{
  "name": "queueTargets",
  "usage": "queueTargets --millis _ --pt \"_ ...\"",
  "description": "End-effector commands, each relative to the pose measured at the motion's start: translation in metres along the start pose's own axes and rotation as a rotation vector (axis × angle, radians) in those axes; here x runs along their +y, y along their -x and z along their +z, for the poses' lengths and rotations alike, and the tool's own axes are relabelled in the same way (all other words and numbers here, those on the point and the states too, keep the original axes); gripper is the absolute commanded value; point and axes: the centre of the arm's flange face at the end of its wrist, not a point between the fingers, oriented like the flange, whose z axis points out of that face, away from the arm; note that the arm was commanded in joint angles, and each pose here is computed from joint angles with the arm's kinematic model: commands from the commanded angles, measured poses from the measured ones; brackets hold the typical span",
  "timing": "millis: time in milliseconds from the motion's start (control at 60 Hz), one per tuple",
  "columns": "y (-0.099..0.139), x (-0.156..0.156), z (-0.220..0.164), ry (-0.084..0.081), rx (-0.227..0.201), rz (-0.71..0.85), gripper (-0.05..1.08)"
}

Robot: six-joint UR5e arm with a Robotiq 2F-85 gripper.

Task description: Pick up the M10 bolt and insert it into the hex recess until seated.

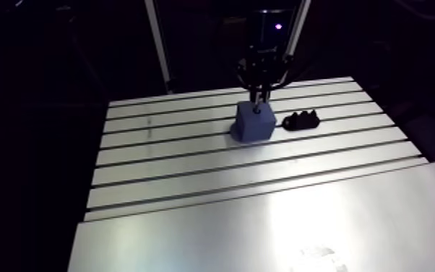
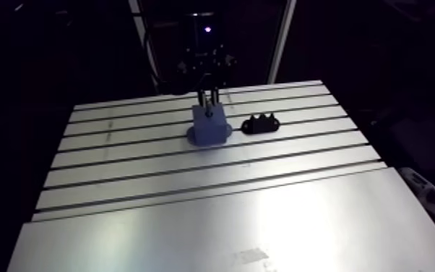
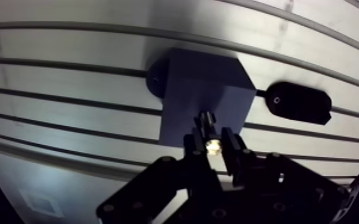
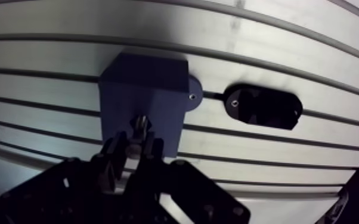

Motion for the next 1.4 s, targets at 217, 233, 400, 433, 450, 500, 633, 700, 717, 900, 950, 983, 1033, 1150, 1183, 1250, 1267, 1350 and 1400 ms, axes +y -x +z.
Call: queueTargets --millis 217,233,400,433,450,500,633,700,717,900,950,983,1033,1150,1183,1250,1267,1350,1400 --pt "0.0003 0.0001 -0.0007 0.000 -0.005 0.001 1.08" --pt "0.0003 0.0001 -0.0007 0.000 -0.005 0.001 1.08" --pt "0.0010 -0.0010 -0.0022 -0.003 -0.012 -0.001 1.08" --pt "0.0011 -0.0010 -0.0028 -0.003 -0.013 0.003 1.08" --pt "0.0011 -0.0010 -0.0028 -0.003 -0.013 0.003 1.08" --pt "0.0011 -0.0019 -0.0027 -0.003 -0.015 0.004 1.08" --pt "0.0008 -0.0019 -0.0034 -0.003 -0.014 0.004 1.08" --pt "0.0007 -0.0018 -0.0040 -0.003 -0.014 0.004 1.08" --pt "0.0006 -0.0016 -0.0042 -0.001 -0.013 0.004 1.08" --pt "0.0011 -0.0009 -0.0029 0.000 -0.014 0.005 1.08" --pt "0.0011 -0.0008 -0.0014 -0.001 -0.017 0.005 1.08" --pt "0.0011 0.0001 -0.0014 -0.001 -0.016 0.007 1.08" --pt "0.0012 0.0003 -0.0008 0.000 -0.016 0.006 1.08" --pt "0.0011 0.0002 -0.0009 -0.001 -0.015 0.007 1.08" --pt "0.0010 -0.0001 -0.0004 -0.003 -0.014 0.007 1.08" --pt "0.0008 -0.0010 -0.0005 -0.003 -0.012 0.005 1.08" --pt "0.0008 -0.0010 -0.0005 -0.003 -0.012 0.005 1.08" --pt "0.0005 -0.0012 0.0008 -0.005 -0.013 0.005 1.08" --pt "0.0003 -0.0011 0.0003 -0.004 -0.012 0.006 1.08"
